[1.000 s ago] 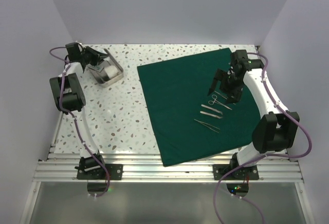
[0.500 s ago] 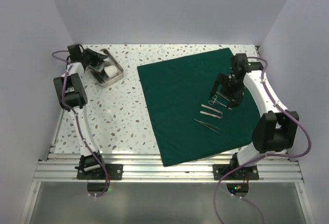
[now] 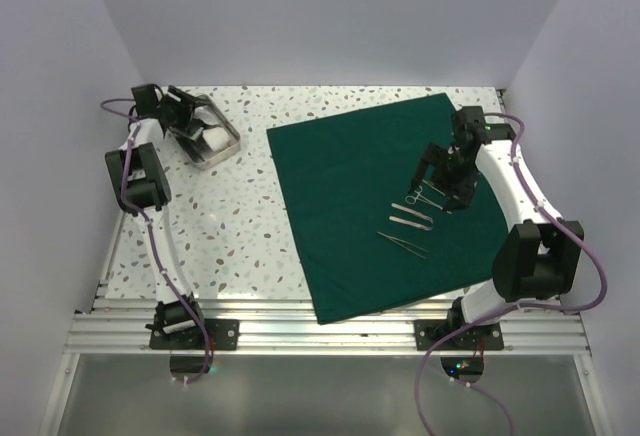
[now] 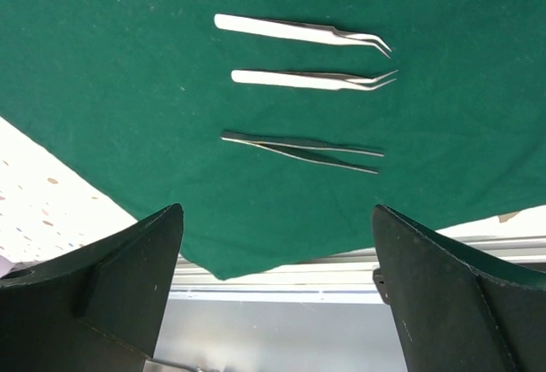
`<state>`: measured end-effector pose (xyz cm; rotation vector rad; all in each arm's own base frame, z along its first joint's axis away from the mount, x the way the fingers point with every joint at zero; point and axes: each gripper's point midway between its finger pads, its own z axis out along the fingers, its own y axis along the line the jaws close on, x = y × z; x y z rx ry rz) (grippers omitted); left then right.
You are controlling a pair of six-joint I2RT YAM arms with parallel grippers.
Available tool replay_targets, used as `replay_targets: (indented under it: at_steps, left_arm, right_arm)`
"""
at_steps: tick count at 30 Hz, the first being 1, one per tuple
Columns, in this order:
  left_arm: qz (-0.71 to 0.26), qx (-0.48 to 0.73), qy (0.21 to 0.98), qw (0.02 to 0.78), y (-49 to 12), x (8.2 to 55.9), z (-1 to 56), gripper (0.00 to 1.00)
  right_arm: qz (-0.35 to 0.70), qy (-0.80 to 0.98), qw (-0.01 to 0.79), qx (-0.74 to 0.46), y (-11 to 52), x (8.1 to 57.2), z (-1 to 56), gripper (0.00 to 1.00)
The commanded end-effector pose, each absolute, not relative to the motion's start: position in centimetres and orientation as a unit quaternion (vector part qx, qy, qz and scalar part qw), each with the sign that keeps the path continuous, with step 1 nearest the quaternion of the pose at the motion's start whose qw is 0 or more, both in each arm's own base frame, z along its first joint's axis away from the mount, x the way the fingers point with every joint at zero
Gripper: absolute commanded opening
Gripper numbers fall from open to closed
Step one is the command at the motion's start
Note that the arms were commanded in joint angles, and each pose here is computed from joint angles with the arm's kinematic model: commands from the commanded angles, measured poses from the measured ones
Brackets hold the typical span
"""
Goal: Prepare the surgical pack
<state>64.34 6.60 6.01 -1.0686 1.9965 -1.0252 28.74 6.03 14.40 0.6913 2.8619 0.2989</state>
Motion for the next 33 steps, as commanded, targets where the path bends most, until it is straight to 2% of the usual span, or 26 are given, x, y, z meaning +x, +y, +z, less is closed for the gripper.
replay_targets:
  at_steps: [1,3,7,13,15,18,21,22,23,25,30,33]
  left_arm:
    - [-0.374,-0.409,0.763,0.332,7.2,64.0,8.5,0.74]
    - [-0.36,-0.413,0.768,0.332,7.5,63.4,9.3,0.8]
    - [-0.349,-0.406,0.77,0.348,8.0,62.7,11.3,0.82]
    - [-0.347,-0.39,0.774,0.359,7.5,61.2,14.8,0.84]
    - [-0.34,-0.388,0.777,0.362,7.4,60.7,16.0,0.92]
    - [-0.329,-0.404,0.79,0.323,7.5,59.8,15.8,0.92]
    - [-0.31,-0.386,0.801,0.337,6.9,58.5,18.3,0.92]
    - [-0.303,-0.386,0.808,0.327,6.8,57.3,17.6,0.92]
    - [-0.304,-0.374,0.803,0.349,6.5,56.3,20.5,0.92]
    - [-0.3,-0.349,0.809,0.367,5.3,53.9,22.6,0.92]
    - [-0.25,-0.274,0.848,0.378,1.5,47.5,24.8,0.9]
    - [-0.248,-0.234,0.86,0.379,-3.1,42.5,25.0,0.9]
  right_arm:
    - [0.108,0.961,0.112,0.229,6.0,29.2,15.0,0.96]
    - [0.11,0.965,0.111,0.209,6.0,29.4,14.8,0.96]
    - [0.132,0.975,0.103,0.144,7.0,30.0,15.3,0.95]
    - [0.102,0.988,0.105,0.058,8.5,30.9,13.6,0.95]
    - [0.081,0.992,0.094,0.025,9.7,30.7,12.5,0.95]
    - [0.095,0.992,0.087,0.004,11.4,30.2,12.2,0.95]
    - [0.094,0.991,0.096,0.001,11.4,29.9,12.0,0.93]
    - [0.087,0.992,0.09,0.001,11.1,29.5,11.8,0.9]
    - [0.079,0.993,0.086,-0.002,10.8,29.2,11.6,0.87]
    - [0.049,0.995,0.087,0.004,9.6,28.8,11.0,0.82]
    - [0.025,0.993,0.101,0.052,8.7,28.5,10.8,0.68]
    - [0.068,0.993,0.089,0.039,10.1,28.2,10.6,0.62]
